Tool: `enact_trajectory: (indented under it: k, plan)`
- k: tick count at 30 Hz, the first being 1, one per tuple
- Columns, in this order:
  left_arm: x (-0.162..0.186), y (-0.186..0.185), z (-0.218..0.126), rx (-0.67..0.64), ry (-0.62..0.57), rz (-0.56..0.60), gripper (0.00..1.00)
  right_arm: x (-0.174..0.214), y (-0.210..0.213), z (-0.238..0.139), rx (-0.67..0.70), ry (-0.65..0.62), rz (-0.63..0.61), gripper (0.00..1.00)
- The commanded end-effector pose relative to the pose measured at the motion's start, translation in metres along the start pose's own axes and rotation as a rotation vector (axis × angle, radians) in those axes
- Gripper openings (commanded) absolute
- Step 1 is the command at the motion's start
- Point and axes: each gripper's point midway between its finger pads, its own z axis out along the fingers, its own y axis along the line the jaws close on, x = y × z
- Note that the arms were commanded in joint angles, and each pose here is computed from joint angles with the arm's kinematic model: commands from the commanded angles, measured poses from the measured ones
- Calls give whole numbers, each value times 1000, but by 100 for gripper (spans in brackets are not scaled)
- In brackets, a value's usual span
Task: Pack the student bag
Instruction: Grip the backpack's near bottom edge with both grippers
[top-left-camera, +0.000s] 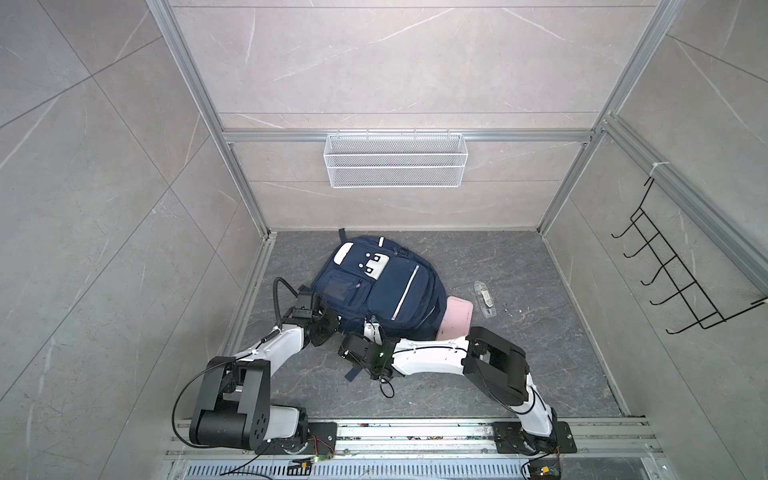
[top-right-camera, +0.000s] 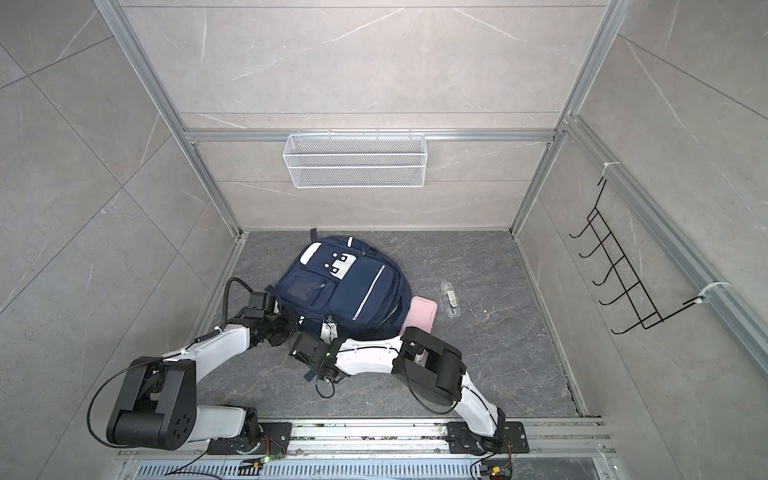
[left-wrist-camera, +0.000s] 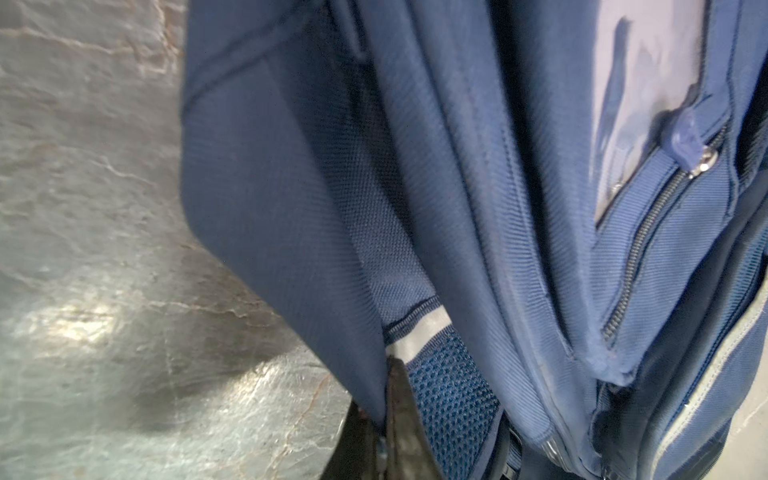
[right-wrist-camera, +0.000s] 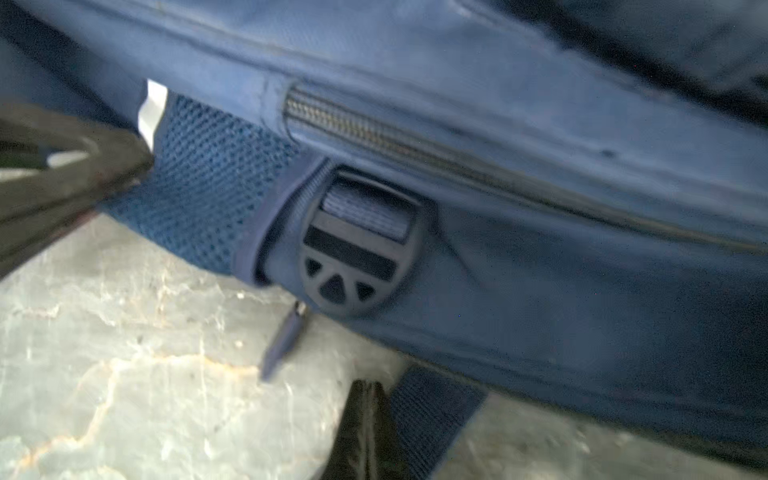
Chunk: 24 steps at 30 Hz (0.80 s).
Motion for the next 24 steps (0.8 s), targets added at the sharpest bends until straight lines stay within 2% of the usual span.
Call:
enact_trajectory:
  k: [1, 5, 9, 12, 16, 24]
  plan:
    - [-8, 3, -3, -35, -17, 13, 0, -3, 2, -23, -45, -2, -24, 0]
    - [-9, 2, -4, -22, -18, 8, 0, -3, 5, -30, -85, 12, -42, 1]
    - [-4, 1, -3, -1, -4, 0, 0, -7, 29, -33, -164, 19, -43, 27]
    - [-2, -1, -5, 14, 1, 0, 0, -9, 40, -27, -157, 28, -44, 38]
    - [1, -4, -11, 35, 2, 4, 0, -9, 48, -14, -96, 51, -37, 41]
    - [4, -4, -21, 44, -5, 10, 0, -7, 30, 6, 57, 79, 19, 42]
